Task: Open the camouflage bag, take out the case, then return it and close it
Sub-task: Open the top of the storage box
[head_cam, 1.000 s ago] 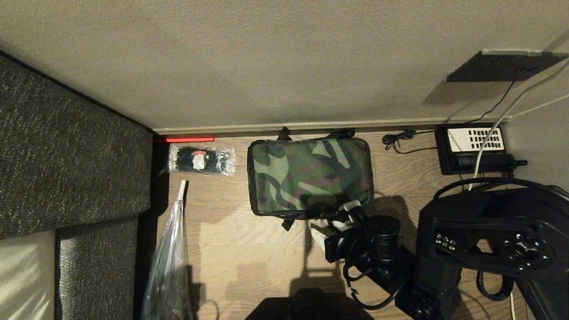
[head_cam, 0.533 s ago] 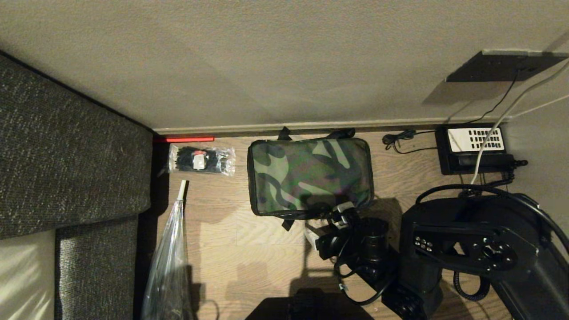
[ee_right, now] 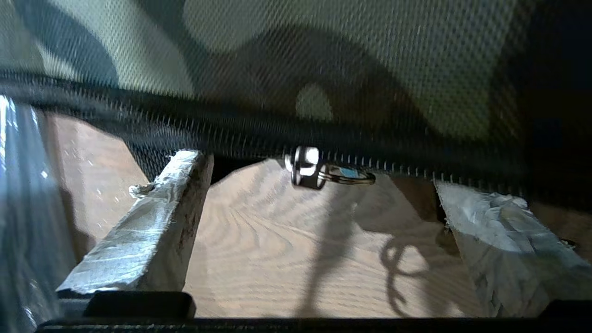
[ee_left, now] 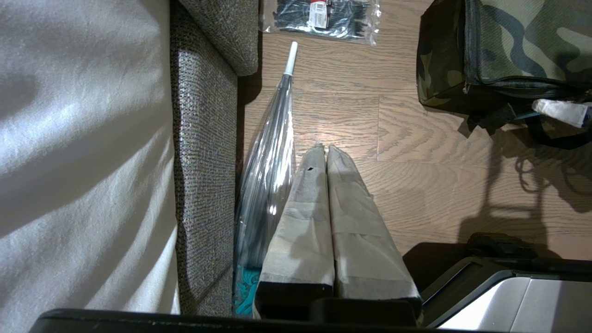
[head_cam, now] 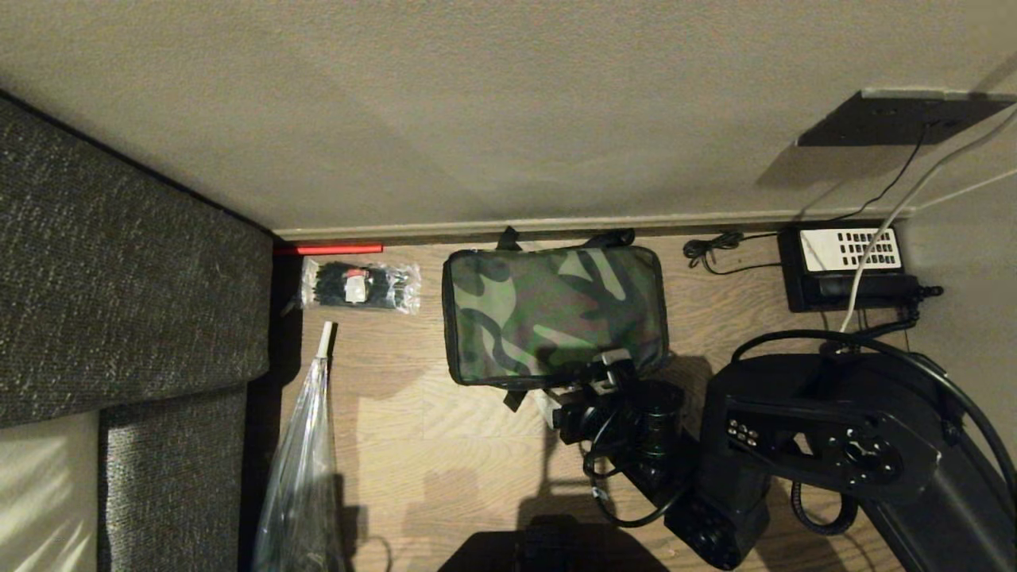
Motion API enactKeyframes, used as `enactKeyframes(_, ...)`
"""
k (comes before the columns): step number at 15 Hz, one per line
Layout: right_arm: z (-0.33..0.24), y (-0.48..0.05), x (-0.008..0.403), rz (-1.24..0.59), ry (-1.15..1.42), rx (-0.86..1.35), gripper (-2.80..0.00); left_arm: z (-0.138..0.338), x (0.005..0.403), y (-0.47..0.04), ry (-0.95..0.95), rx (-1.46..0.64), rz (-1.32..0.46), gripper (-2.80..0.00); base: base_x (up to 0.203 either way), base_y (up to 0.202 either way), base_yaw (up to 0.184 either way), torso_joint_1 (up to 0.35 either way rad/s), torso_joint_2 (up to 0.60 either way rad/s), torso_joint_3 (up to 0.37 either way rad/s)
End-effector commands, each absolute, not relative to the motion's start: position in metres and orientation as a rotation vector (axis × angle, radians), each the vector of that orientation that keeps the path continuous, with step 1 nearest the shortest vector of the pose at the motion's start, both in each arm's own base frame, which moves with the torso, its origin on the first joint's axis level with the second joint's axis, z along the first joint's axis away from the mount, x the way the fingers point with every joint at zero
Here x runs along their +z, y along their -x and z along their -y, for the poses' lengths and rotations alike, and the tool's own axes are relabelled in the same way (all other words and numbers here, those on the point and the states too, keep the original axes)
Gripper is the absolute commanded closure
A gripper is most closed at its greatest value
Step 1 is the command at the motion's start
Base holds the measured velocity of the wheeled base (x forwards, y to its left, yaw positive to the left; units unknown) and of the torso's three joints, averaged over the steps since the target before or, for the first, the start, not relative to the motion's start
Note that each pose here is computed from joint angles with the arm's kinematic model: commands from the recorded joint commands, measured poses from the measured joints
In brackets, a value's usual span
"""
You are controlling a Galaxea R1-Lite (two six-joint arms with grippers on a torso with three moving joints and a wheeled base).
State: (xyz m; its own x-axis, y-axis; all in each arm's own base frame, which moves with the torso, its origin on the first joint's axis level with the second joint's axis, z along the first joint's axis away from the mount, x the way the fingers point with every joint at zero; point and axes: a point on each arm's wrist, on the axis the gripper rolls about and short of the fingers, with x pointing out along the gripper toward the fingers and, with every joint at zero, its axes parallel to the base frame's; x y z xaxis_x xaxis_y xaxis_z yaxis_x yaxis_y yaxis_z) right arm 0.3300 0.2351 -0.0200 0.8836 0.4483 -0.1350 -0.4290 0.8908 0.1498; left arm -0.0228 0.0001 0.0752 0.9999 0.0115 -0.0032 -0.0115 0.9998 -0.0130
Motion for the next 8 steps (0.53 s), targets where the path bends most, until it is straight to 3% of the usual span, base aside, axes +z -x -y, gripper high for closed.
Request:
enactKeyframes(1,-0.2363,-0.3309,-0.0203,-0.160,-0.127,0.458,-2.80,-0.0001,0.0743,0.0227,0.014,0.012,-0.005,0.00,0.000,0.000,0.000,0.000,0.00,0.000)
enactKeyframes(3,-0.2371,-0.3318,-0.0200,-0.155,-0.127,0.460,-2.80,-0.0001,0.0743,0.0227,0.014,0.012,-0.005,0.00,0.000,0.000,0.000,0.000,0.00,0.000)
enactKeyframes(4,-0.2371,-0.3318,-0.0200,-0.155,-0.127,0.460,0.00,-0.0001,0.0743,0.0227,0.014,0.012,-0.005,0.00,0.000,0.000,0.000,0.000,0.00,0.000)
enactKeyframes(8,-0.2381,-0.3332,-0.0191,-0.147,-0.126,0.461,0.00,-0.0001,0.0743,0.0227,0.014,0.012,-0.005,0.00,0.000,0.000,0.000,0.000,0.00,0.000)
